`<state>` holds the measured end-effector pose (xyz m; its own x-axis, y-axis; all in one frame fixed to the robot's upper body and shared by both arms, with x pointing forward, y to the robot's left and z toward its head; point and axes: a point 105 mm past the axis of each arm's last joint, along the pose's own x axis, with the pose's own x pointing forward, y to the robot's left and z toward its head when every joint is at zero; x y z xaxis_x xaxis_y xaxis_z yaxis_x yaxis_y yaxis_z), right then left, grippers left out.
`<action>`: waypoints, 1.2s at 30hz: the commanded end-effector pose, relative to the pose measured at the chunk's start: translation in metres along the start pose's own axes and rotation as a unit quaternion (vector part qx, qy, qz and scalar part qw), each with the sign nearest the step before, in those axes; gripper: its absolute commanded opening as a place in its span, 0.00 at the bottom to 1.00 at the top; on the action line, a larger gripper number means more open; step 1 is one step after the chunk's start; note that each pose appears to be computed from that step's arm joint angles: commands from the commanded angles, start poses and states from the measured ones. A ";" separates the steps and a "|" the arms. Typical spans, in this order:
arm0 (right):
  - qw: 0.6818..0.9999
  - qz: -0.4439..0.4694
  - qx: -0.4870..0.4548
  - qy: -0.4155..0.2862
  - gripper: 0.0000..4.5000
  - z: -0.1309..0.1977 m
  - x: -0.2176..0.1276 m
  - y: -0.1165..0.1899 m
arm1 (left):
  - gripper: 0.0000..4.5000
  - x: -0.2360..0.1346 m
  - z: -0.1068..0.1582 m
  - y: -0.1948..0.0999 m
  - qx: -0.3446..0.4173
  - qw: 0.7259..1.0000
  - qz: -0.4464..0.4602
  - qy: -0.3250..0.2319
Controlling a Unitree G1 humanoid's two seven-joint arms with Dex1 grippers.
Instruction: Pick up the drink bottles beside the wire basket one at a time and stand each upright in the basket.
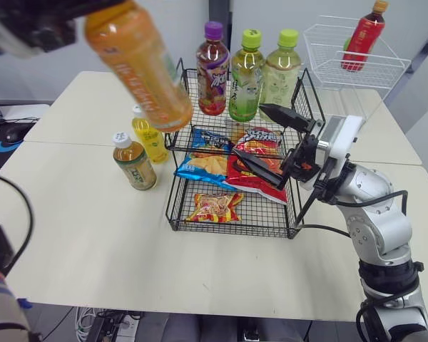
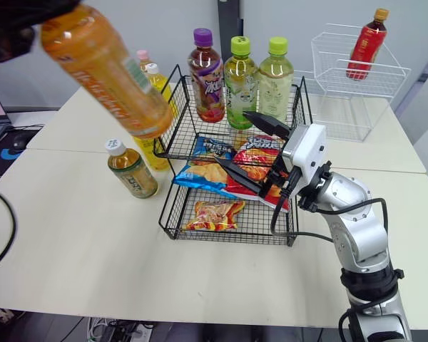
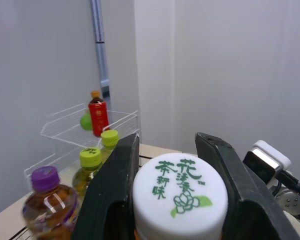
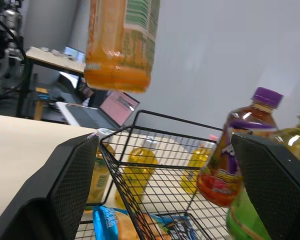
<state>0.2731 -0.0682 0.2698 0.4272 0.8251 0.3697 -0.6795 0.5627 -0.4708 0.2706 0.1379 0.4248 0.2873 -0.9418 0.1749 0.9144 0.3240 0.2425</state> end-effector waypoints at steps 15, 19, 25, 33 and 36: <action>0.990 -0.123 -0.050 0.035 1.00 0.011 -0.029 0.006 | 0.31 0.113 -0.058 0.022 0.086 0.989 -0.117 -0.012; 0.987 -0.140 -0.057 0.050 1.00 0.007 -0.037 0.006 | 0.31 0.133 -0.069 0.020 0.081 0.988 -0.127 -0.022; 0.985 -0.150 -0.062 0.056 1.00 0.007 -0.040 0.005 | 0.31 0.155 -0.082 0.018 0.083 0.987 -0.135 -0.018; 0.985 -0.150 -0.062 0.056 1.00 0.007 -0.039 0.005 | 0.53 0.165 -0.085 0.020 0.076 0.988 -0.136 -0.021; 0.985 -0.149 -0.060 0.056 1.00 0.007 -0.039 0.006 | 0.73 0.163 -0.080 0.021 0.073 0.987 -0.137 -0.028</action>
<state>0.2571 -0.0965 0.2451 0.6894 0.6229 0.3697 -0.4683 0.7727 -0.4285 0.3694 -0.0147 0.3588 0.0473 -0.9936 0.1029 0.9271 0.0820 0.3657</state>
